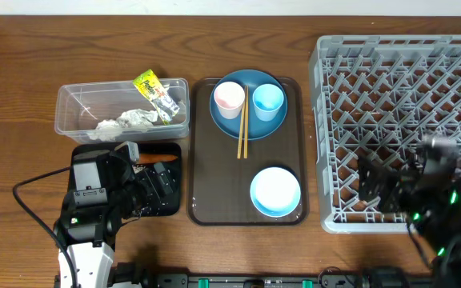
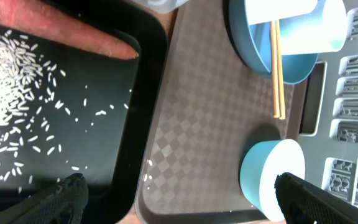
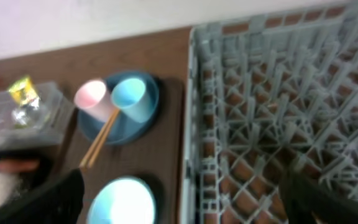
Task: Sort waste into correct bins and load items into the dishwasher rack
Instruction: 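Move the right gripper left to the chopsticks on the blue plate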
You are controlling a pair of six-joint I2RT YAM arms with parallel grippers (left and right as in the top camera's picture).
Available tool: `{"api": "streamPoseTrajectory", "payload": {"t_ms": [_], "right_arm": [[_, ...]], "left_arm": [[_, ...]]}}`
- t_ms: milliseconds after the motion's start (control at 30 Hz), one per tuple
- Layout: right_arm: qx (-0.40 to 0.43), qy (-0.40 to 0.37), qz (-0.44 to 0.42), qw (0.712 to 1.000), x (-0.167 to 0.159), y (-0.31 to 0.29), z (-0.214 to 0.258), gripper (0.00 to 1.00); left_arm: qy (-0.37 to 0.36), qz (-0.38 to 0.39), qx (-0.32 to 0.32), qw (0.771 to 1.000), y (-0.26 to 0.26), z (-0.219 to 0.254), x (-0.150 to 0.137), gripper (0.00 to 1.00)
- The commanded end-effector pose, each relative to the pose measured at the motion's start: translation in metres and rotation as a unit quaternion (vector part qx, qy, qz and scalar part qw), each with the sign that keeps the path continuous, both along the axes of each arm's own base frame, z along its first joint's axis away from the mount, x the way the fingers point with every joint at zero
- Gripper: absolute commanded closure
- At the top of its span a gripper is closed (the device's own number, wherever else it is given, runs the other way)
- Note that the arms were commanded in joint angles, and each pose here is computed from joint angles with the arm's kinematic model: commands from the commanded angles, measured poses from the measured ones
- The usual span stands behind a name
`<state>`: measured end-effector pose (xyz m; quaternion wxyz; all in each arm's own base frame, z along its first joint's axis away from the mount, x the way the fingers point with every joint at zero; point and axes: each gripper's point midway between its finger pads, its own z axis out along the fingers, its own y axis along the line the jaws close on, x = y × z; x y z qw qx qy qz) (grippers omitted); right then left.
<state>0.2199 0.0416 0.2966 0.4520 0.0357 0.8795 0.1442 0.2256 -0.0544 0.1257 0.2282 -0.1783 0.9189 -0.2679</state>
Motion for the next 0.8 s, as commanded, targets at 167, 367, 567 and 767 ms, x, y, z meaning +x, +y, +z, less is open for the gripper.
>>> {"api": "streamPoseTrajectory", "payload": {"t_ms": [167,367,567,767], "right_arm": [[0.161,0.037,0.163,0.973,0.025,0.074,0.052,0.01],[0.168,0.115,0.154,0.967,0.045,0.094,0.018,0.31],[0.094,0.168,0.132,0.972,0.06,0.133,-0.027,0.44],[0.028,0.21,0.068,0.975,0.08,0.166,-0.082,0.51]], "left_arm": [[-0.009,0.002,0.008,1.0,0.003,0.005,0.003,0.02],[-0.009,0.002,0.008,1.0,0.003,0.005,0.003,0.02],[-0.009,0.002,0.008,1.0,0.003,0.005,0.003,0.02],[-0.009,0.002,0.008,1.0,0.003,0.005,0.003,0.02]]}}
